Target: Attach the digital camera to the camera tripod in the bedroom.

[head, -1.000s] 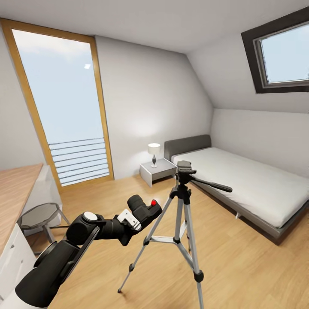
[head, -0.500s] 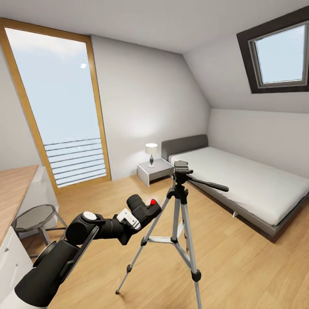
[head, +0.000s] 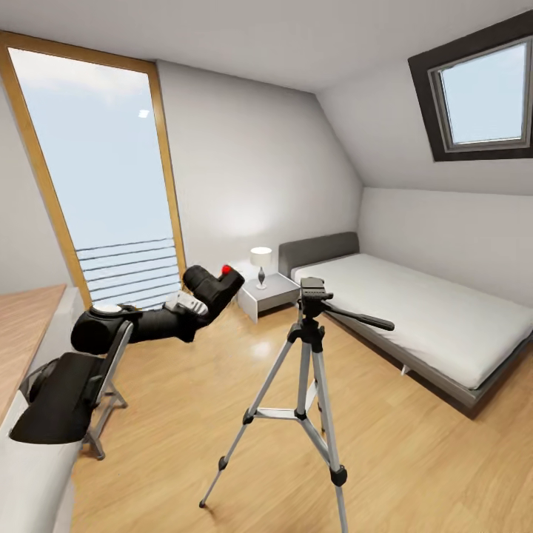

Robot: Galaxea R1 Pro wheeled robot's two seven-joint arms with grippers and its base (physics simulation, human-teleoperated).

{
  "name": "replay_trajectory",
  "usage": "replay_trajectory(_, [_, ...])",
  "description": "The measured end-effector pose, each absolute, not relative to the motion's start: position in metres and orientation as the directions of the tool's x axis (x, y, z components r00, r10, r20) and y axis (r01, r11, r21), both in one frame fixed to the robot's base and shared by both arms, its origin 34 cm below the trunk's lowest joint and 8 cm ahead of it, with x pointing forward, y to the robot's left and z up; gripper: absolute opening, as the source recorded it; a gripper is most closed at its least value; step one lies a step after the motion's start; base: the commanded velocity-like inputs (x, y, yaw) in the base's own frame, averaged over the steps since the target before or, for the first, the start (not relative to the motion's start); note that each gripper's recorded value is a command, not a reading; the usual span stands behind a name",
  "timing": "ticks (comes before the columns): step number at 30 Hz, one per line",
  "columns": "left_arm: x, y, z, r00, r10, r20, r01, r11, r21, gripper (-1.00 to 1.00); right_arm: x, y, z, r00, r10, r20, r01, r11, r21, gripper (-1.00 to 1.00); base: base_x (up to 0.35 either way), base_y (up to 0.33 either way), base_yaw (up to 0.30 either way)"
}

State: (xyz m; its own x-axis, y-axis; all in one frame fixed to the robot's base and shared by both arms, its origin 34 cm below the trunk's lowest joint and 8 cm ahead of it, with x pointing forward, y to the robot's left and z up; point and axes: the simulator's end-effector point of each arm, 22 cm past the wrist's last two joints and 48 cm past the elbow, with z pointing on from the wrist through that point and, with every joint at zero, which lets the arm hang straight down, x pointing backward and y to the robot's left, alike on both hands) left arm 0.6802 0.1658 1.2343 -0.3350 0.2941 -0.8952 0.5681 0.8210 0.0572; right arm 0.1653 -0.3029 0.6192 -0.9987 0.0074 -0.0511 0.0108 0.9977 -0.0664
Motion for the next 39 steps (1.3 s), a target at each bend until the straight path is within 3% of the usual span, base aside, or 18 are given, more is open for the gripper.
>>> replay_trajectory(8, [0.72,0.147,1.335,-0.261,0.259,-0.93,0.645,0.763,0.031,-1.0,0.176,-0.303,0.62,-0.996,0.003,-0.094,0.009,0.998,-0.066,1.0,0.0,0.0,0.0])
replay_trajectory(13, [0.753,0.128,1.389,-0.304,0.214,-0.928,0.667,0.743,-0.048,-1.0,0.206,-0.3,0.623,-0.984,-0.005,-0.18,0.006,0.998,-0.061,1.0,0.0,0.0,0.0])
replay_trajectory(16, [0.766,0.082,1.449,-0.337,0.198,-0.92,0.706,0.7,-0.108,-1.0,0.244,-0.3,0.629,-0.965,-0.011,-0.263,0.005,0.998,-0.058,1.0,0.0,0.0,0.0])
replay_trajectory(26, [0.757,0.021,1.496,-0.364,0.255,-0.896,0.747,0.654,-0.118,-1.0,0.267,-0.3,0.634,-0.949,-0.014,-0.315,0.004,0.998,-0.059,1.0,0.0,0.0,0.0])
replay_trajectory(30, [0.747,0.003,1.483,-0.358,0.34,-0.87,0.774,0.629,-0.073,-1.0,0.274,-0.3,0.637,-0.938,-0.017,-0.347,0.004,0.998,-0.059,1.0,0.0,0.0,0.0])
replay_trajectory(39, [0.687,-0.034,1.41,-0.331,0.64,-0.693,0.905,0.424,-0.04,-1.0,0.281,-0.3,0.639,-0.926,-0.019,-0.377,0.003,0.998,-0.059,1.0,0.0,0.0,0.0])
